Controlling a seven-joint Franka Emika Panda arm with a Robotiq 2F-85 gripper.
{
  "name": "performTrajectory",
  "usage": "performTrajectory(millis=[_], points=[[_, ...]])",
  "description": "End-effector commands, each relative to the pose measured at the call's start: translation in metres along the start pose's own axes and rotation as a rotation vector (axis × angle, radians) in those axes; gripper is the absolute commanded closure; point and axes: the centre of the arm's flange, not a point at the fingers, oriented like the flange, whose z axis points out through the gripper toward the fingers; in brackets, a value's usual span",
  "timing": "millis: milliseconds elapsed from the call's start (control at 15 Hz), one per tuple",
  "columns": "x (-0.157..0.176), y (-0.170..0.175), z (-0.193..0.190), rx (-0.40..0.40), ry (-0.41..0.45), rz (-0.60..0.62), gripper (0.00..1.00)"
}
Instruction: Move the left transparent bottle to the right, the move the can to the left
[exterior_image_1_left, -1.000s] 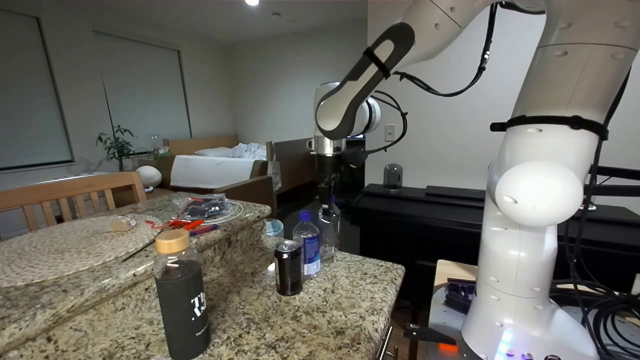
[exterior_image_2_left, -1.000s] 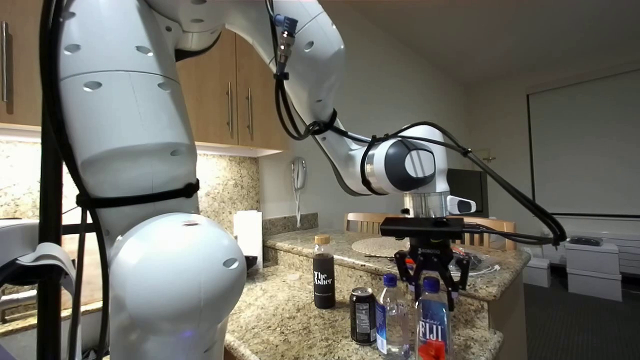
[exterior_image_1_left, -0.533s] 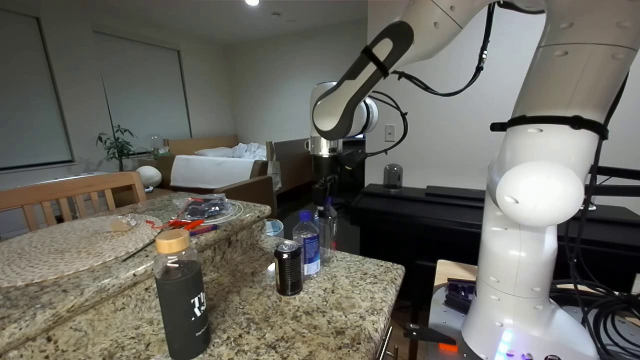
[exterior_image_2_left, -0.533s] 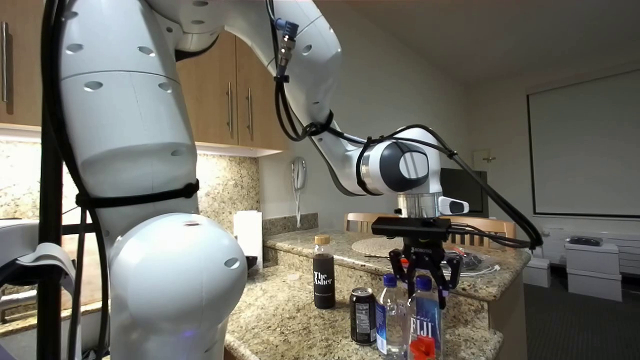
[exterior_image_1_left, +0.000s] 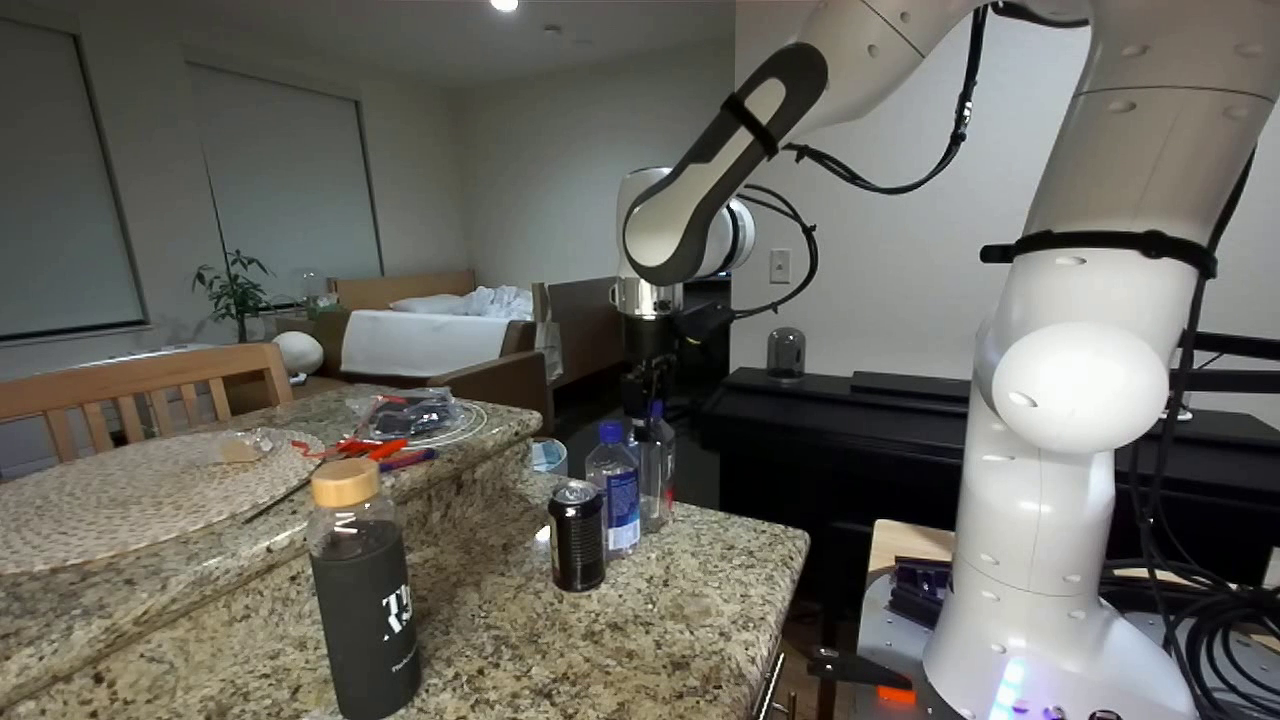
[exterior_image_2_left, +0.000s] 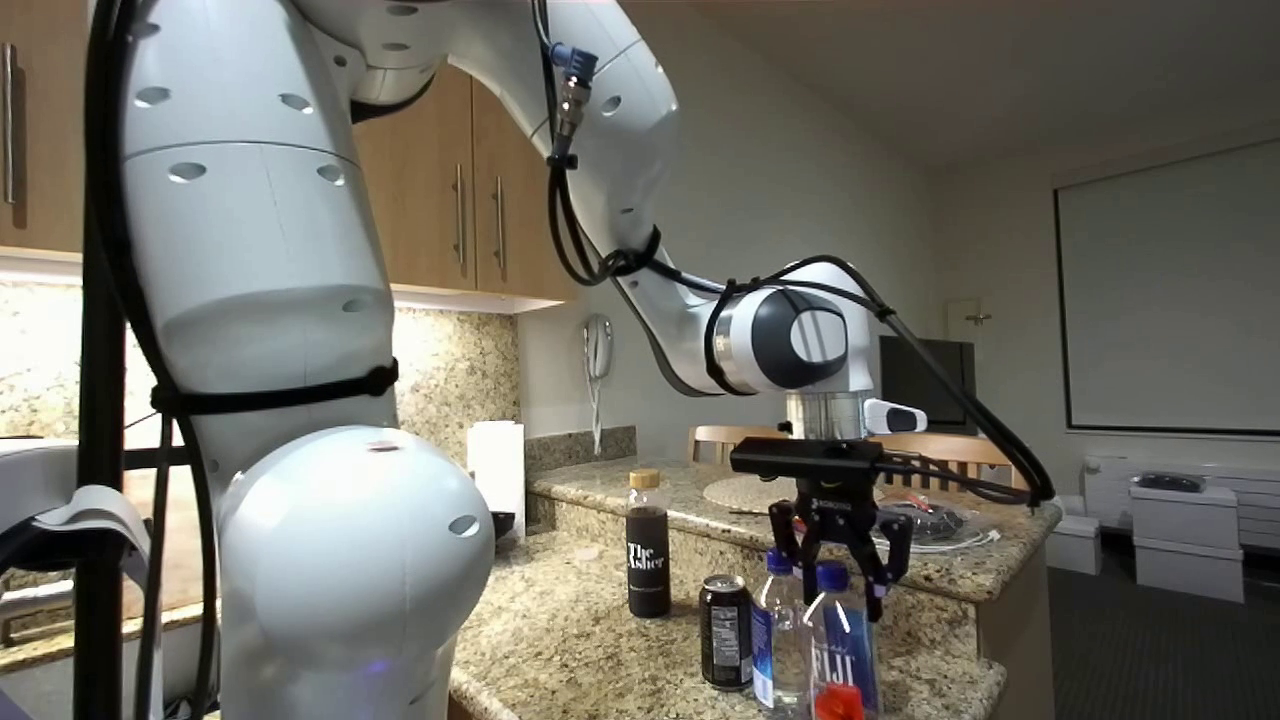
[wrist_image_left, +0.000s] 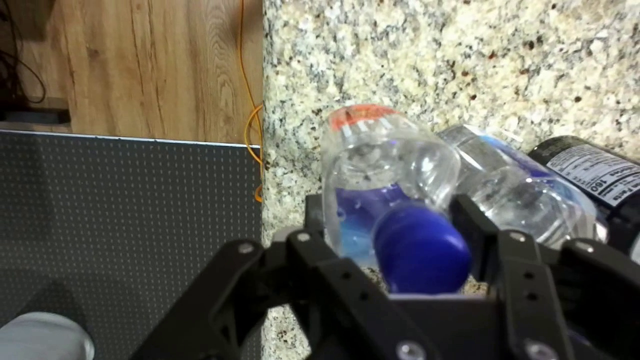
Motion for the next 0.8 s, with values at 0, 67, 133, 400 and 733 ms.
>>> performTrajectory(millis=[0, 67, 133, 400, 733], points=[[-0.004, -0.006, 0.004, -0.009, 0.02, 0.032, 0.03], [-0.004, -0.006, 0.004, -0.01, 0.02, 0.035, 0.01], [-0.004, -0.007, 0.004, -0.011, 0.02, 0.038, 0.0], [-0.005, -0.006, 0.001, -0.013, 0.02, 0.038, 0.0], [-0.006, -0.007, -0.013, -0.024, 0.03, 0.031, 0.0]])
